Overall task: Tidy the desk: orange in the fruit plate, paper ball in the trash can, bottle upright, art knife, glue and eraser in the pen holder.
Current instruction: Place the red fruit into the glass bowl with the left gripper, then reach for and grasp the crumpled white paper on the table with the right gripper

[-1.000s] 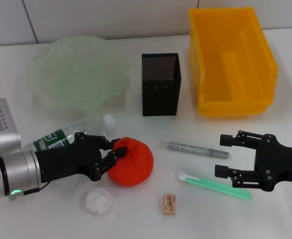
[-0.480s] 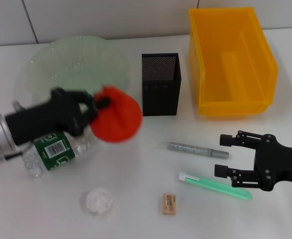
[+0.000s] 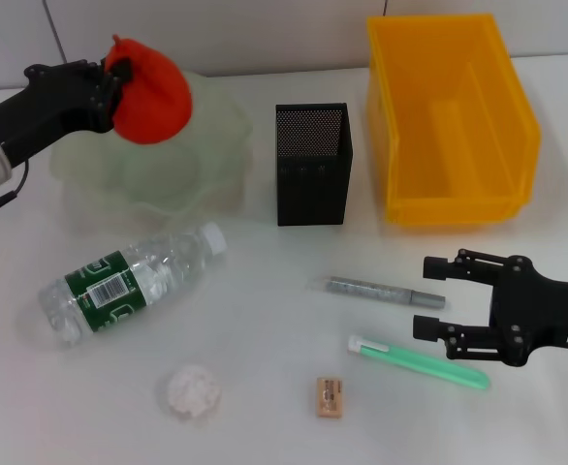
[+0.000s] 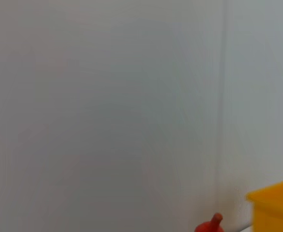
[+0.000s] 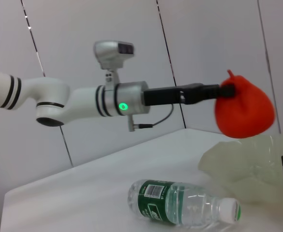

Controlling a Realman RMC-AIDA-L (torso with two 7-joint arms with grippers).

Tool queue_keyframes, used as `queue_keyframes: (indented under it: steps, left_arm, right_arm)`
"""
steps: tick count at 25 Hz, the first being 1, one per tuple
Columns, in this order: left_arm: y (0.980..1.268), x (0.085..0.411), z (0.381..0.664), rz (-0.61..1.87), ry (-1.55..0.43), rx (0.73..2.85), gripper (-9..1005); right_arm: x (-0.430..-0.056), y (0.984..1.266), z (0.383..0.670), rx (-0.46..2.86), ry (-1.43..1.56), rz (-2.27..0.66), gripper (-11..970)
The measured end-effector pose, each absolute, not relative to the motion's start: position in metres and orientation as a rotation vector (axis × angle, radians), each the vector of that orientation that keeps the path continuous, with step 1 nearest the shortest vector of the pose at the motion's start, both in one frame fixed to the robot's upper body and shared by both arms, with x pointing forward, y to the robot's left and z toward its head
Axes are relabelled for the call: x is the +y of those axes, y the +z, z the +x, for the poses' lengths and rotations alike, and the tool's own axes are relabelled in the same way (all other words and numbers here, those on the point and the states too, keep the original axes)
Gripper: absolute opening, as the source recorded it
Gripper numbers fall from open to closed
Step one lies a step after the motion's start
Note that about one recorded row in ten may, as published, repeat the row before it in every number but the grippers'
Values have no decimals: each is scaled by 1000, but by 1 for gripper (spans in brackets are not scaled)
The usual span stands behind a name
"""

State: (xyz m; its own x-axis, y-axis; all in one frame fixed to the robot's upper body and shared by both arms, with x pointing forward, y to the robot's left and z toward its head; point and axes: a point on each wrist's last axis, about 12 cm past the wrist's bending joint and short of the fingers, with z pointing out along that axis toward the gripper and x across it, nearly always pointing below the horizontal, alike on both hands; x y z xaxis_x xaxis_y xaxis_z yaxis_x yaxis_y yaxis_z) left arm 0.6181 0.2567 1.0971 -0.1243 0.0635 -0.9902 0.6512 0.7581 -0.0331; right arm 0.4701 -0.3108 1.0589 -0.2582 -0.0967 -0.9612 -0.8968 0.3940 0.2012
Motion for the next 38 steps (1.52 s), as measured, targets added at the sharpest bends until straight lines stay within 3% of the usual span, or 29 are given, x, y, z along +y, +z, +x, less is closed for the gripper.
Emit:
queue_keyframes:
  steps: [8,14,26,33,35,38]
  left_arm:
    - [1085,251,634,553,-405,1744,59]
    - [1082,252,631,535,-418,1748,60]
    - [1080,255,606,608,-563,1661,442]
    - [1072,273,581,607,-595,1644,709]
    - [1069,274,578,612,-602,1649,765]
    - [1067,270,576,637,-613,1655,848]
  right_arm:
    - [-310,1059,471,1647,1001,-893,792]
    - [-308,1058,472,1653,1004,-884,792]
    - [-310,1063,474,1653,1029,-881,791]
    - [-318,1124,494,1706,1138,-1018,791]
    - [-303,1146,513,1805,1158,-1100,791]
    - [-284,1157,528,1856,1164,-1179,791]
